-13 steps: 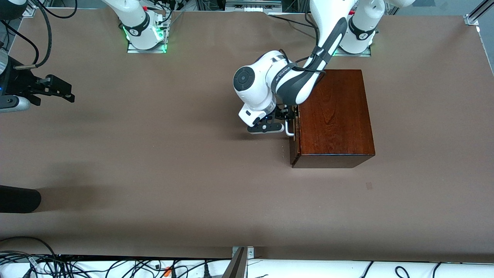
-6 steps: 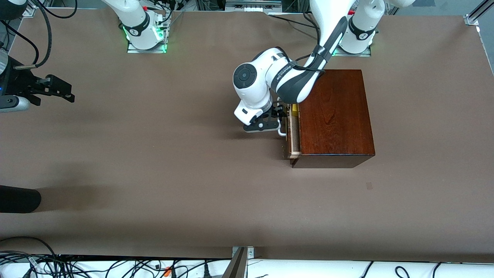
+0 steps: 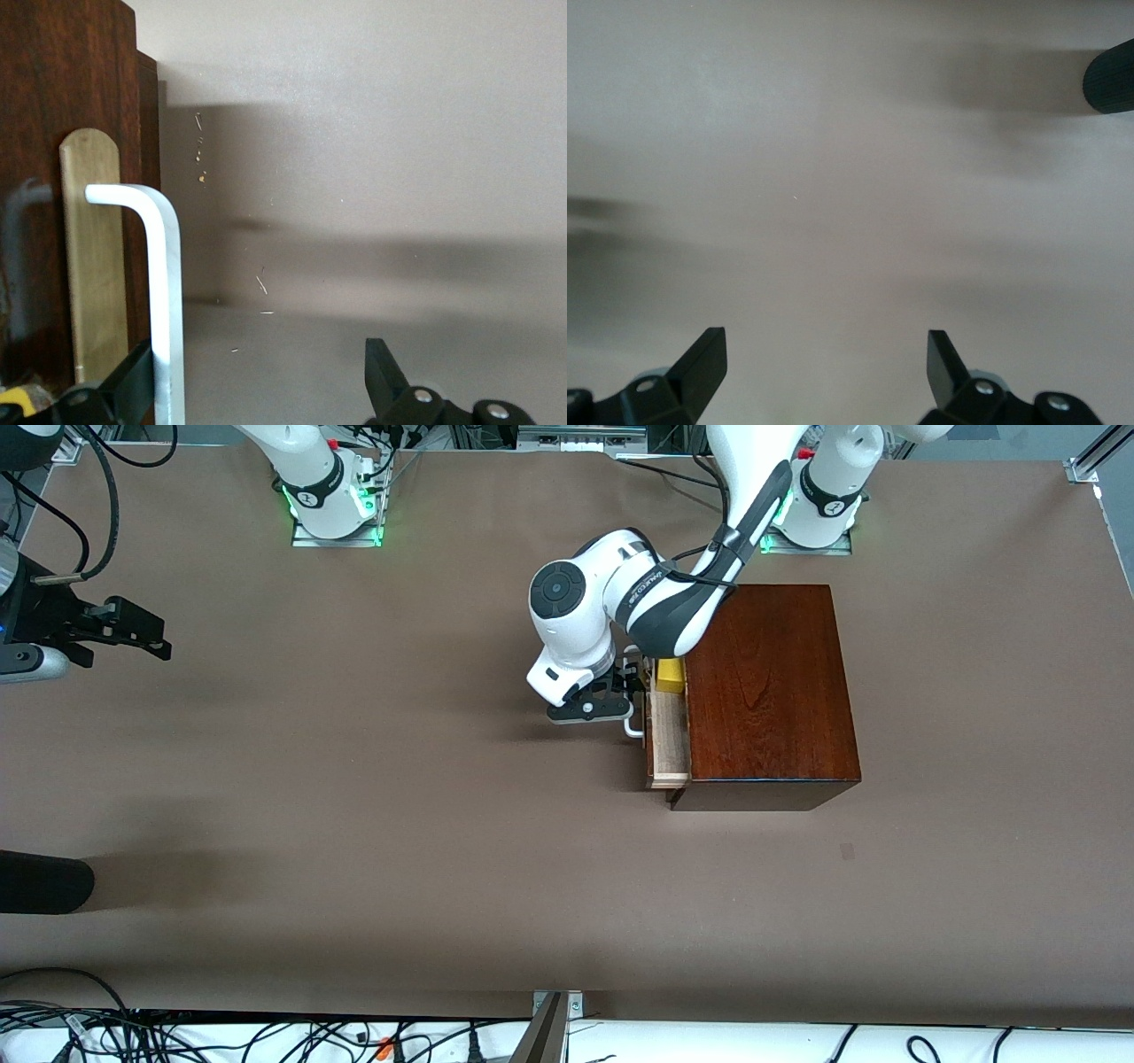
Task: Open drawer, take yellow block, close drawer
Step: 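Pull the drawer handle outward with the left gripper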
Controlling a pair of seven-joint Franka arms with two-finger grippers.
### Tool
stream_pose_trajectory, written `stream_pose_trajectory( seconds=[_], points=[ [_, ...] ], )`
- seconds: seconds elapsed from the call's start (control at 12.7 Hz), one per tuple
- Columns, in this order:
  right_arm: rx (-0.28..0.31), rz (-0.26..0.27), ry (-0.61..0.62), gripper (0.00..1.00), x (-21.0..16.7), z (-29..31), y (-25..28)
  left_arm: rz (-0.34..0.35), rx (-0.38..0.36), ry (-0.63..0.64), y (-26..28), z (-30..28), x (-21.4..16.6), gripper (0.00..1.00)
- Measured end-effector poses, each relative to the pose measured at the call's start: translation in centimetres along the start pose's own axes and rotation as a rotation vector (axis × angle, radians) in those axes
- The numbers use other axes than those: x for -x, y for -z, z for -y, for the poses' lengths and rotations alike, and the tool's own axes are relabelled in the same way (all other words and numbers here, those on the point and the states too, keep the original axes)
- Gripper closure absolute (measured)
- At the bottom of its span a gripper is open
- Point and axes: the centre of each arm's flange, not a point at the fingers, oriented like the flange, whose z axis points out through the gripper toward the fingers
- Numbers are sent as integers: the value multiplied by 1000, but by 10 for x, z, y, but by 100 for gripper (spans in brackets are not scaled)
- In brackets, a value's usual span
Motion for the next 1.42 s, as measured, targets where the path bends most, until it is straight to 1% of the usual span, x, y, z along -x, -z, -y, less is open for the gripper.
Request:
stream_pose_trajectory(
  seconds=[0.39,0.63,0.79,0.87,1.42],
  points=[
    [0,0,0,0,0,0,0,13,26,20,1,1,-3,0],
    [0,0,0,0,0,0,0,8,38,27,2,-2,-2,0],
    [0,0,0,0,0,0,0,-3,75,32,8,-9,1,0],
    [0,0,0,0,0,0,0,-7,82,32,10,-12,2,0],
    [0,0,0,0,0,0,0,-11,110,35,24,-16,2,0]
  ],
)
